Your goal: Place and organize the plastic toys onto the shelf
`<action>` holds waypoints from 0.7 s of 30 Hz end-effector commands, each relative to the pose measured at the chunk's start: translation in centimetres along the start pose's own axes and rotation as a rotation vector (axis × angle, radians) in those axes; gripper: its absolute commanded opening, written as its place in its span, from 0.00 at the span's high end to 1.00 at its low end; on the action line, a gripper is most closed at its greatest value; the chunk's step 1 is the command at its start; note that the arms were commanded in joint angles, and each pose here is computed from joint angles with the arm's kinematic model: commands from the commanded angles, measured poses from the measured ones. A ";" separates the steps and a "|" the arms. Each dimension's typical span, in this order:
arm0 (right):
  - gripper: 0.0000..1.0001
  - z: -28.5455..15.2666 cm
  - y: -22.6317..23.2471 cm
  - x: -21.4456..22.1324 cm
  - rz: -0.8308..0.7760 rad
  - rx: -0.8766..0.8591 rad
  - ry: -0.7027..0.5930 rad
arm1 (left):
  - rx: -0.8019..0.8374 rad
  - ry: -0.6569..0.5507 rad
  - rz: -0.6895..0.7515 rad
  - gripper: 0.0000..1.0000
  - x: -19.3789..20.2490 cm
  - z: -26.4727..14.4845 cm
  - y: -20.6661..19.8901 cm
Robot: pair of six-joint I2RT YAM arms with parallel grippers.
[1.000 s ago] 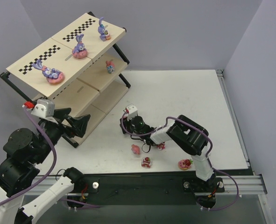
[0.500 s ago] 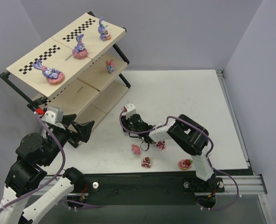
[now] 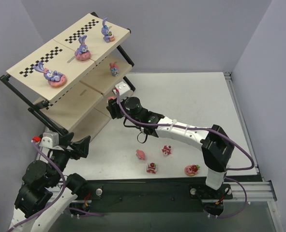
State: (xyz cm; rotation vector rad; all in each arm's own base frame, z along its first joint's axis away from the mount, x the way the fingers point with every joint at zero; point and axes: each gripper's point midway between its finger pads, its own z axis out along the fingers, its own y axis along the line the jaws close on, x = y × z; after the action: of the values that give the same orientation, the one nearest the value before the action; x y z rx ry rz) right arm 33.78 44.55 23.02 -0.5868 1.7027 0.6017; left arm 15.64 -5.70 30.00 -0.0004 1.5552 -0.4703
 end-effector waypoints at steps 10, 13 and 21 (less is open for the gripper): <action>1.00 6.7 1.9 -5.3 -0.028 -0.141 -0.060 | -0.372 -0.104 -0.056 0.08 -0.9 -1.5 6.7; 1.00 7.8 2.2 -5.7 -0.030 -0.162 -0.061 | -0.416 -0.106 -0.050 0.05 -0.8 -1.9 7.5; 1.00 8.5 2.5 -5.3 -0.049 -0.175 -0.035 | -0.443 -0.123 -0.069 0.03 -1.0 -2.4 8.0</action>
State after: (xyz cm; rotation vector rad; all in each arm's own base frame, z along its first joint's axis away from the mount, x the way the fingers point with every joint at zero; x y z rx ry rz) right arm 39.60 51.70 25.47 -0.7063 1.6354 0.7004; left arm 16.42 1.36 27.32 -0.3571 1.5607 -0.1706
